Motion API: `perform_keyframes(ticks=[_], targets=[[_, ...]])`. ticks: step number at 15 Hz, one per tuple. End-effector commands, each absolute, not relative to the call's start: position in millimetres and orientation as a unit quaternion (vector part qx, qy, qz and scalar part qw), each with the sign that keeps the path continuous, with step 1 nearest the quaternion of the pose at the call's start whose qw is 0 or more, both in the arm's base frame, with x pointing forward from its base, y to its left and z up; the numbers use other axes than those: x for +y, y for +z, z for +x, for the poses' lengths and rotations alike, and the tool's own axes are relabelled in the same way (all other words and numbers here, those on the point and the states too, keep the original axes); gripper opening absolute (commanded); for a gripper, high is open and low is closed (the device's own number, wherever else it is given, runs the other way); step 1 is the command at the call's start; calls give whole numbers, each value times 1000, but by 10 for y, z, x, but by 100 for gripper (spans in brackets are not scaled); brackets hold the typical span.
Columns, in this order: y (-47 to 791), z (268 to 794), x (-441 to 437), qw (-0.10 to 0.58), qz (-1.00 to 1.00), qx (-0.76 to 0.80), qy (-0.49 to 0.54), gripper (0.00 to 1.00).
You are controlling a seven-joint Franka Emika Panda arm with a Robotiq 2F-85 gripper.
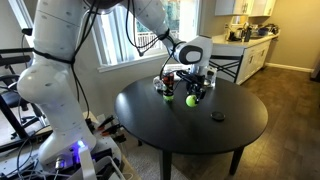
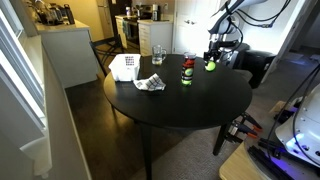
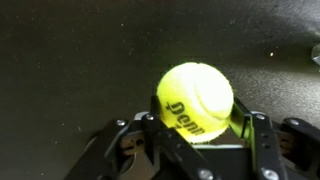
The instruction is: Put the green ball inside the black container
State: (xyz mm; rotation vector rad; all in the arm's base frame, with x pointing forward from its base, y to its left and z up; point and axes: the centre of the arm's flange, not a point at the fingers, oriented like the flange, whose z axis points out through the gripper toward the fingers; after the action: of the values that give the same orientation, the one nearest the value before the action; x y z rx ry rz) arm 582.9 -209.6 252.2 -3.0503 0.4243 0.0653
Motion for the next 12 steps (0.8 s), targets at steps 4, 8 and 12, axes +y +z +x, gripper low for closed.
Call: perform_keyframes(ticks=[4, 8, 12], targets=[[3048, 5480, -1952, 50, -992, 103, -42, 41], [3265, 5554, -1670, 28, -993, 39, -105, 41], [3480, 5612, -1195, 18, -987, -35, -157, 41]])
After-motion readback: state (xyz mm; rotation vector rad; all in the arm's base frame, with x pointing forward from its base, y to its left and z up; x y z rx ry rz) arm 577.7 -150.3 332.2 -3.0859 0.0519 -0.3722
